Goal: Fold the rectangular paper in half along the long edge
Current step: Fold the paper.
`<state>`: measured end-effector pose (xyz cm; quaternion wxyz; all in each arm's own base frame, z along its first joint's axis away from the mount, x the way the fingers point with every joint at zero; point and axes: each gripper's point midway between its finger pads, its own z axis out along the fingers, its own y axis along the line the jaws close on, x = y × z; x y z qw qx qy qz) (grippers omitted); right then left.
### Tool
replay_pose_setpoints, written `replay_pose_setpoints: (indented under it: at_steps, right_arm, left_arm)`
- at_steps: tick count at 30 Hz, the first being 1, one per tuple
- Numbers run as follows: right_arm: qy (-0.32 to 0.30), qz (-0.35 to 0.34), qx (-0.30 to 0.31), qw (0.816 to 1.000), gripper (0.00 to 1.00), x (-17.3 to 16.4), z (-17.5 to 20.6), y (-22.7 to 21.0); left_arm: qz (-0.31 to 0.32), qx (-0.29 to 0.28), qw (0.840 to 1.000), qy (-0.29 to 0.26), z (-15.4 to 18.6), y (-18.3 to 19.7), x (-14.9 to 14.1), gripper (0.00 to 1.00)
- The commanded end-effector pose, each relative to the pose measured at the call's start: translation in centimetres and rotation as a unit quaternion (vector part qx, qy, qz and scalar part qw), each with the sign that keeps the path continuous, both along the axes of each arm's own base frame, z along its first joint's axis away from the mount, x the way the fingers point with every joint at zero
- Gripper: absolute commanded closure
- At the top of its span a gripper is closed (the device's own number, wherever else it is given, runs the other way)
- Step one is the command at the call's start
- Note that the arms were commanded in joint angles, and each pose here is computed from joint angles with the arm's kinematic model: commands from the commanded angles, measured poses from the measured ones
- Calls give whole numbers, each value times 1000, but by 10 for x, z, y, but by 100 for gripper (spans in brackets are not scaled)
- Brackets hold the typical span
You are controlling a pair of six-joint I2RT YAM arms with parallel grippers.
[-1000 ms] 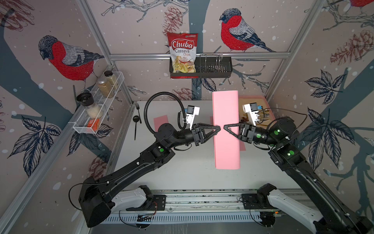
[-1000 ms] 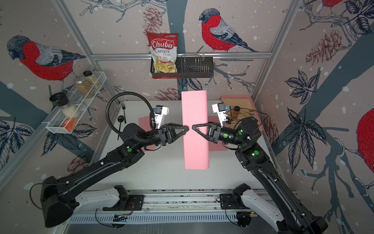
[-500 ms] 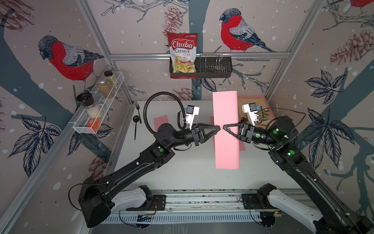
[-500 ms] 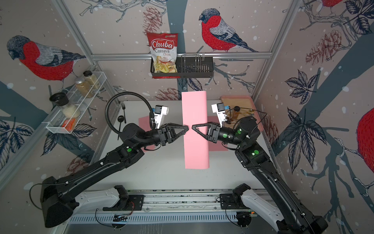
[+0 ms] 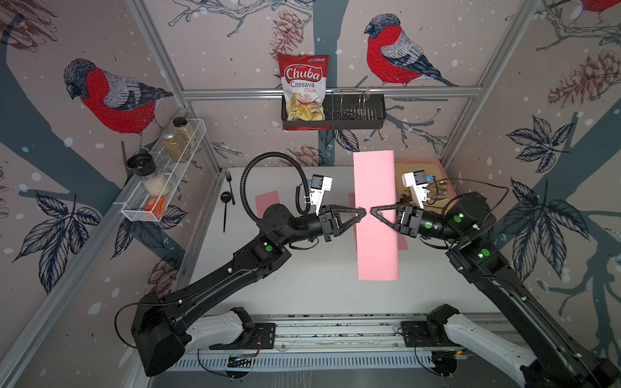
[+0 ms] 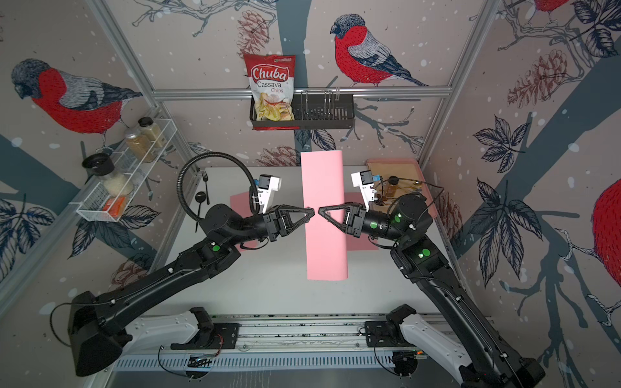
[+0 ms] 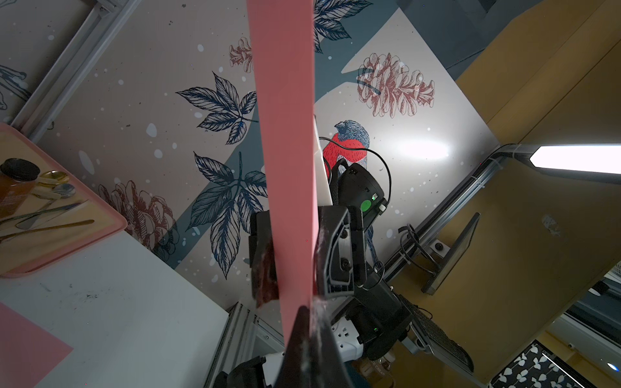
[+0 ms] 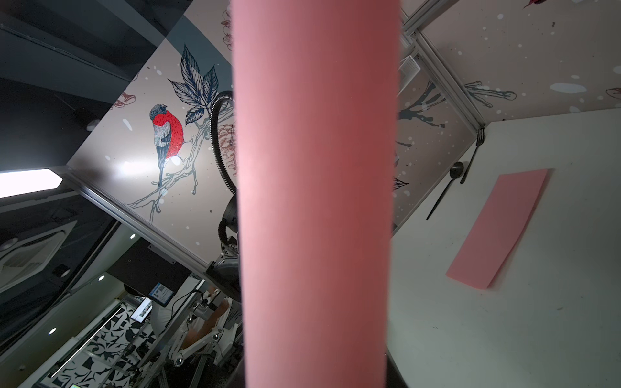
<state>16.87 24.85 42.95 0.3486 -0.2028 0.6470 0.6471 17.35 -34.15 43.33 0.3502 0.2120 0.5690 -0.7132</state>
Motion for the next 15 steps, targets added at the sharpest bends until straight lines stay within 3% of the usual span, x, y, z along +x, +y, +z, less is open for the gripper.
replay_pose_setpoints:
  at_steps: [1,4,10,15]
  right_arm:
    - [-19,0,9,1000,65,-2,7,-1]
    - [-18,-1,7,1000,62,-1,6,-1]
    - [-19,-1,1,1000,44,-2,5,-1]
    - [-22,-4,-10,1000,43,-3,4,-2]
  left_arm:
    - [-5,-24,999,-23,14,4,-6,100]
    - [-4,-24,999,-24,15,5,-6,100]
    - [0,-23,999,-28,16,6,-6,100]
    - [3,-22,999,-30,16,7,-6,100]
